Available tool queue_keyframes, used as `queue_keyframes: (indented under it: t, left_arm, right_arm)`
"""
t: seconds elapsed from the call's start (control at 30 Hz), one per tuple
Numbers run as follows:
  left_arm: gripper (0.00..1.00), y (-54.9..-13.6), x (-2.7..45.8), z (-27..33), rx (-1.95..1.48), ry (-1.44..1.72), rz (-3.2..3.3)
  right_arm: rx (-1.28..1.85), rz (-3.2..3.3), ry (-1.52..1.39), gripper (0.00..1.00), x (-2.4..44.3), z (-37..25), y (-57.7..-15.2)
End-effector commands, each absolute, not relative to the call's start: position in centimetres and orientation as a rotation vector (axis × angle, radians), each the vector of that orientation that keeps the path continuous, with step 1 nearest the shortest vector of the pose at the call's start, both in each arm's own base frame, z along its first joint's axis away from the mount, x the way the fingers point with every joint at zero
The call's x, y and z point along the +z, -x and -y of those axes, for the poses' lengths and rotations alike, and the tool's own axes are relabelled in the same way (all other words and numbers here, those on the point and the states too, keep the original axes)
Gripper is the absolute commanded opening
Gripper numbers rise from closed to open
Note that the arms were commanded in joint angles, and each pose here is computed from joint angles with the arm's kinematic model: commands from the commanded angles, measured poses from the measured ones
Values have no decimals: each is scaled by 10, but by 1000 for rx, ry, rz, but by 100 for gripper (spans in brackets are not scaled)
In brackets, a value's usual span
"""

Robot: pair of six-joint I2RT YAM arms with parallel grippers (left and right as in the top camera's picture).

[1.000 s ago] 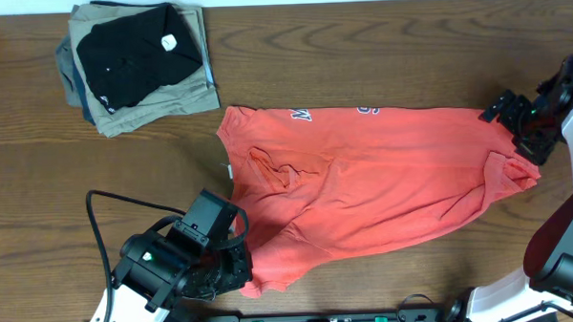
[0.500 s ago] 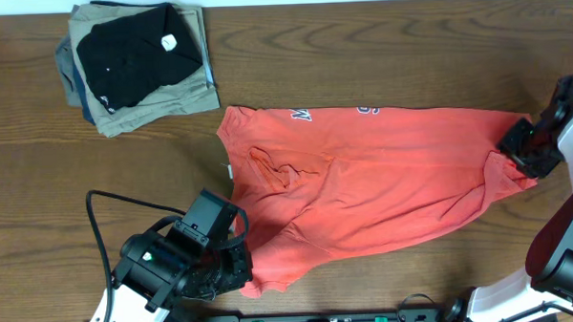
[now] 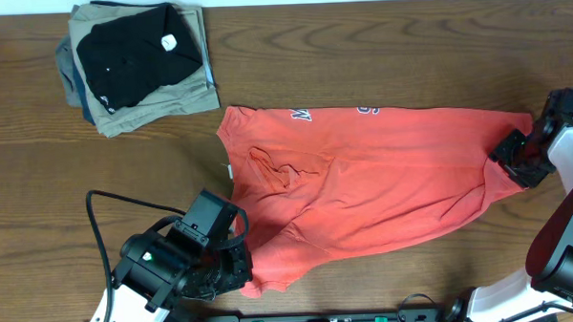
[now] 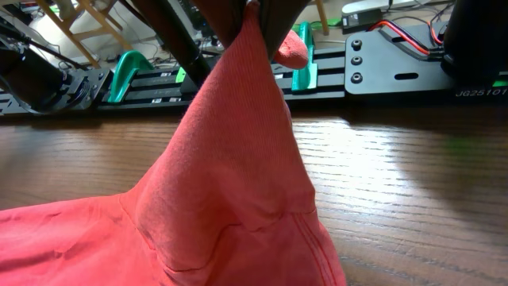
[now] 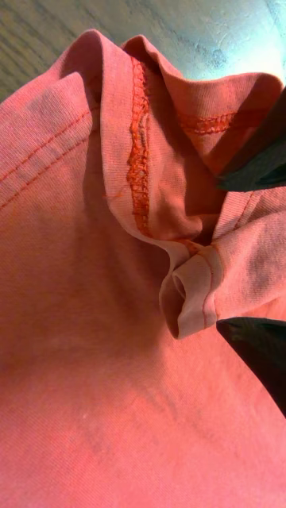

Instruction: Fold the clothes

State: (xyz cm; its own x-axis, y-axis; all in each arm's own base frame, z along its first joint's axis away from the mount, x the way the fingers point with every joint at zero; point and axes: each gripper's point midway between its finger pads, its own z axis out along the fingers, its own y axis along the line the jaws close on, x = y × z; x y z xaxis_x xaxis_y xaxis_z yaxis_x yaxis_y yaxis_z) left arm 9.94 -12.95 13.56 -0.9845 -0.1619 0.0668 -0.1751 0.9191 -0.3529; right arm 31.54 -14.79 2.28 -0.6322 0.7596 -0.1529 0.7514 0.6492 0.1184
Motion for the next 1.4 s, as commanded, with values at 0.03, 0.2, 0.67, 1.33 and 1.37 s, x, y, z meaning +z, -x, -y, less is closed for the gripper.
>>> queue_keyframes:
  t: [0.03,0.2,0.67,1.33,1.37]
  left_arm:
    - [6,-102,139,129,564,-253,3063]
    - [7,-102,139,129,564,-253,3063]
    - [8,-102,139,129,564,-253,3063]
    - [8,-102,139,129,564,-252,3063]
    - [7,-102,139,129,564,-252,3063]
  right_arm:
    - [68,-2703,-1264,45,11,146,-308]
    - [81,-2730,-1278,34,-1,143,-305]
    - [86,-2723,-1278,13,5,146,-310]
    - [97,-2770,-1382,1,51,146,-303]
    - [98,-2762,-1420,1,54,146,-298]
